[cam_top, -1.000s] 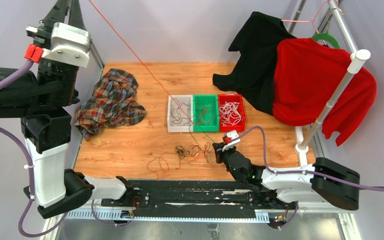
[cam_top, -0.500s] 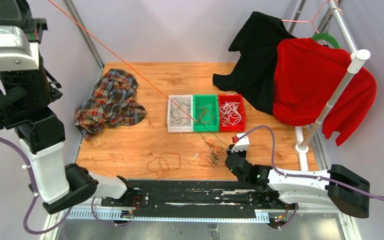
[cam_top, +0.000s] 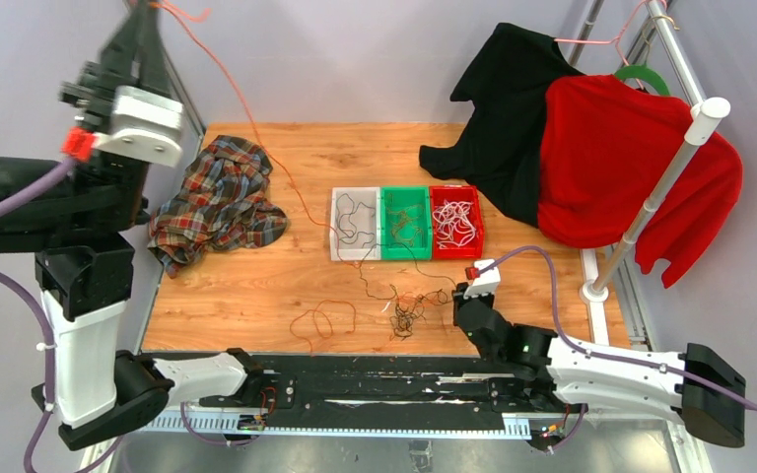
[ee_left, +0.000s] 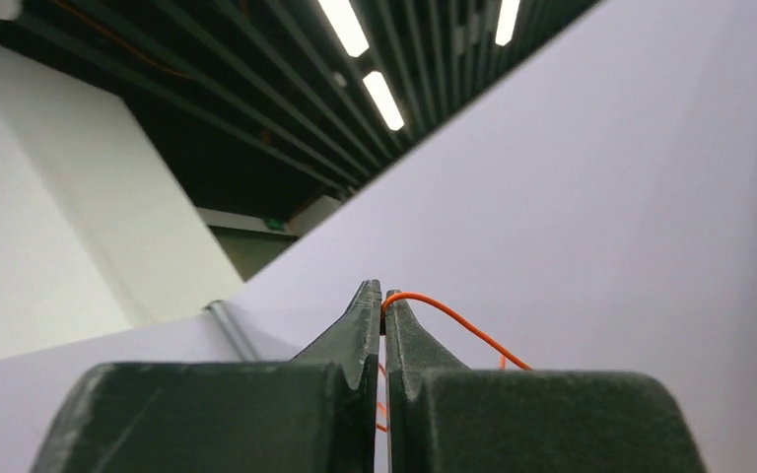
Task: Untangle the cables
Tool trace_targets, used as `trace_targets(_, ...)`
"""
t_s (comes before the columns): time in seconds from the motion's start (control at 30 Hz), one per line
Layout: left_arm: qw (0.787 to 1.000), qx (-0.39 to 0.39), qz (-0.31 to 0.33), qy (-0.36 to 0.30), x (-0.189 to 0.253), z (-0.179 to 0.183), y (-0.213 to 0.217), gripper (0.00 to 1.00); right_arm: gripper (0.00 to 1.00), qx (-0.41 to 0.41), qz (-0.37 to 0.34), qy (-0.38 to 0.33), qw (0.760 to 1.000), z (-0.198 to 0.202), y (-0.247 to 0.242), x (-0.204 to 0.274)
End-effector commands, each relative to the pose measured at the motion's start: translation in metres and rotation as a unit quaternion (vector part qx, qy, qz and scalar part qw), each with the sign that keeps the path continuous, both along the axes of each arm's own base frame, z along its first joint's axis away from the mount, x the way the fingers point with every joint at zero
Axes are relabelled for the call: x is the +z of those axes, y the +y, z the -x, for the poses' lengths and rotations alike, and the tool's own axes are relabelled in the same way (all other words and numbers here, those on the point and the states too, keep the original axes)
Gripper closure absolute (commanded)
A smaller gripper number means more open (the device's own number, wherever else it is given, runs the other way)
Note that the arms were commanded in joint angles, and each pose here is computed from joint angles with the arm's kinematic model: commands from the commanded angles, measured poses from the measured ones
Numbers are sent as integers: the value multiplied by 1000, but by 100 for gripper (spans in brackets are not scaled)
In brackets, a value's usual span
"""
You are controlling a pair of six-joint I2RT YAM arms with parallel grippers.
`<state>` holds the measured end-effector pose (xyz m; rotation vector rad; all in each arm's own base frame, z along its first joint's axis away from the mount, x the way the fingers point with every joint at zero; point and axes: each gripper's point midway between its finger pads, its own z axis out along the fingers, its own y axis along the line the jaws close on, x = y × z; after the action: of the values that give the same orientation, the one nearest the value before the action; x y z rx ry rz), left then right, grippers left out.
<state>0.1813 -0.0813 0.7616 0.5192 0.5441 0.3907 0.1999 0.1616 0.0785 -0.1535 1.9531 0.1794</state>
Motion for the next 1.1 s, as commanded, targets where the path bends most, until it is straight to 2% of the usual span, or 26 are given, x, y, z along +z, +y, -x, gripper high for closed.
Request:
trace_targets(0.0, 991, -58, -60, 100, -61, -28, -41, 100, 85, 52, -18, -60, 997, -10, 21, 44)
trace_targets(0.1, 987, -77, -60, 125, -71, -34, -49, 100, 83, 71, -19, -85, 994, -14, 30, 63)
trace_targets(0.27, 984, -107, -67, 127, -72, -28, -58, 100, 50, 171, -15, -122, 978, -12, 75, 97)
trace_targets(0.37, 983, -111, -69, 127, -70, -27, -59, 99, 39, 231, 25, -154, 960, -16, 103, 114)
trace_targets(0.43, 983, -119, -72, 119, -67, -22, -59, 100, 38, 269, 62, -168, 946, -22, 120, 115)
trace_targets(0.5, 982, -131, -75, 115, -65, -17, -61, 100, 38, 278, 79, -168, 942, -36, 129, 111)
trace_targets(0.6, 981, -138, -77, 112, -60, -12, -61, 100, 39, 322, 33, -153, 934, -41, 149, 119)
trace_targets(0.83, 982, -128, -86, 107, -61, -13, -60, 100, 35, 408, -83, -125, 901, -2, 189, 131)
trace_targets(1.07, 982, -123, -93, 107, -65, -16, -62, 100, 34, 402, -113, -90, 904, 10, 202, 112)
